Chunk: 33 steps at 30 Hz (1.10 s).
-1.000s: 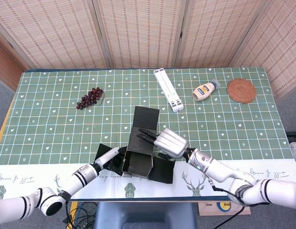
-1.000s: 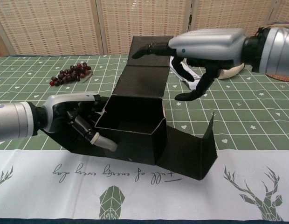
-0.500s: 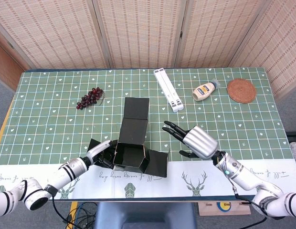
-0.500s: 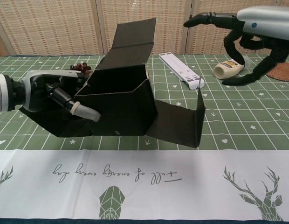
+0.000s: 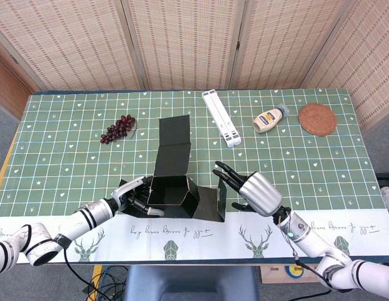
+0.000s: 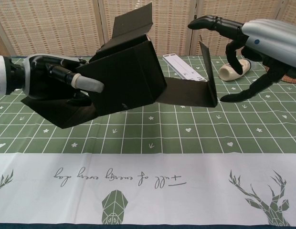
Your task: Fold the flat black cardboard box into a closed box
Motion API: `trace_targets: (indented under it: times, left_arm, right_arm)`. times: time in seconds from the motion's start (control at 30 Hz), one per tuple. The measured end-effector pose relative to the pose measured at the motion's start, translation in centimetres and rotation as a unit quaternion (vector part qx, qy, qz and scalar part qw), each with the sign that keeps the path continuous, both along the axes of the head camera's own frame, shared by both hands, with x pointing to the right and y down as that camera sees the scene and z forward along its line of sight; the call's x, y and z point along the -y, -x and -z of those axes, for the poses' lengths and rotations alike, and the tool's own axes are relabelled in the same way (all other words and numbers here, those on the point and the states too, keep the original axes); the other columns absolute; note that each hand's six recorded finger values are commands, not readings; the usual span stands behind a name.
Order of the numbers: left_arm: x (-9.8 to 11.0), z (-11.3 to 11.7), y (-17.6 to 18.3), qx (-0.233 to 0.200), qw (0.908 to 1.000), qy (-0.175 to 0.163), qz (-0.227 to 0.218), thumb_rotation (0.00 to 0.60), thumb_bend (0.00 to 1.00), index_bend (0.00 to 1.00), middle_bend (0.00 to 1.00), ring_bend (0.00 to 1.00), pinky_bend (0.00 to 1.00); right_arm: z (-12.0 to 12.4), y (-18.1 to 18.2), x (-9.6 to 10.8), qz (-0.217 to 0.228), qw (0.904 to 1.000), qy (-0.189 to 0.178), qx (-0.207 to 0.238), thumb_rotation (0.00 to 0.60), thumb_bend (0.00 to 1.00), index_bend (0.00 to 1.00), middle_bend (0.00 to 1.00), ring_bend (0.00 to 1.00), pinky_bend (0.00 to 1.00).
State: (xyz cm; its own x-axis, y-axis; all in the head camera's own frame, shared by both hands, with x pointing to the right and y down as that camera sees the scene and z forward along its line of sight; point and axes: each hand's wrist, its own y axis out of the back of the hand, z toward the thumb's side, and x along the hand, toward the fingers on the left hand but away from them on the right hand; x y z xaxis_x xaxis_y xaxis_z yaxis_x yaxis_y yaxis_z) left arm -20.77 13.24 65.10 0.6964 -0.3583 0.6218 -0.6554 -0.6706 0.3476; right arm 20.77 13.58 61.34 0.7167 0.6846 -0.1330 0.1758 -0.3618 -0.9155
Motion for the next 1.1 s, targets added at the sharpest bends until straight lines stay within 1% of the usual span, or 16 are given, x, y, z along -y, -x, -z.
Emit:
trace_targets:
  times: [0.2,0.33,0.43,0.57,0.73,0.83,0.87,0.97,1.1]
  left_arm:
    - [0.4,0.2,0.1,-0.001,1.0000,0.003,-0.008,0.600,0.09,0.22,0.23,0.55,0.84]
    - [0.2,0.2,0.2,0.003,0.9998,-0.004,-0.021,0.600,0.09,0.22,0.23,0.55,0.84]
    - [0.1,0.0,0.3,0.011,0.9992,-0.017,-0.036,0.600,0.09,0.22,0.23,0.55,0.84]
    - [-0.2,-0.1,0.2,0.021,0.9979,-0.034,-0.051,0.600,0.09,0.22,0.23,0.55,0.84]
    - [-0.3,-0.4,0.2,0.037,0.9952,-0.057,-0.070,0.600,0.09,0.22,0.23,0.55,0.84]
    - [-0.4,-0.6,0.3,0.049,0.9927,-0.074,-0.082,0.600,0.09,0.22,0.23,0.55,0.84]
    - [-0.5,-0.7,0.3,0.052,0.9918,-0.079,-0.086,0.600,0.09,0.22,0.23,0.54,0.84]
    - [-0.6,-0.9,0.2,0.064,0.9887,-0.095,-0.097,0.600,0.09,0.22,0.23,0.54,0.84]
    - [-0.9,-1.2,0.1,0.077,0.9844,-0.115,-0.109,0.600,0.09,0.22,0.23,0.54,0.84]
  right_arm:
    - [-0.1,2.0,-0.3,-0.012,0.9987,-0.040,0.031,0.600,0.05,0.00,0.00,0.68,0.99]
    - [0.2,3.7,-0.1,-0.016,0.9960,-0.066,0.058,0.600,0.10,0.00,0.01,0.68,0.99]
    - [0.6,5.0,0.2,-0.006,0.9943,-0.082,0.067,0.600,0.11,0.00,0.02,0.68,0.99]
    - [1.1,6.8,0.3,0.015,0.9924,-0.101,0.069,0.600,0.11,0.00,0.02,0.68,0.99]
    - [1.2,8.3,0.2,0.027,0.9917,-0.107,0.066,0.600,0.12,0.00,0.02,0.68,0.99]
    - [1.2,8.9,0.1,0.034,0.9920,-0.104,0.064,0.600,0.12,0.00,0.03,0.68,0.99]
    - [1.1,9.1,0.0,0.037,0.9920,-0.103,0.062,0.600,0.13,0.00,0.04,0.68,0.99]
    - [1.0,9.8,-0.2,0.050,0.9918,-0.103,0.057,0.600,0.19,0.00,0.05,0.68,0.99]
    - [0.9,10.5,-0.5,0.067,0.9915,-0.099,0.051,0.600,0.20,0.00,0.08,0.68,0.99]
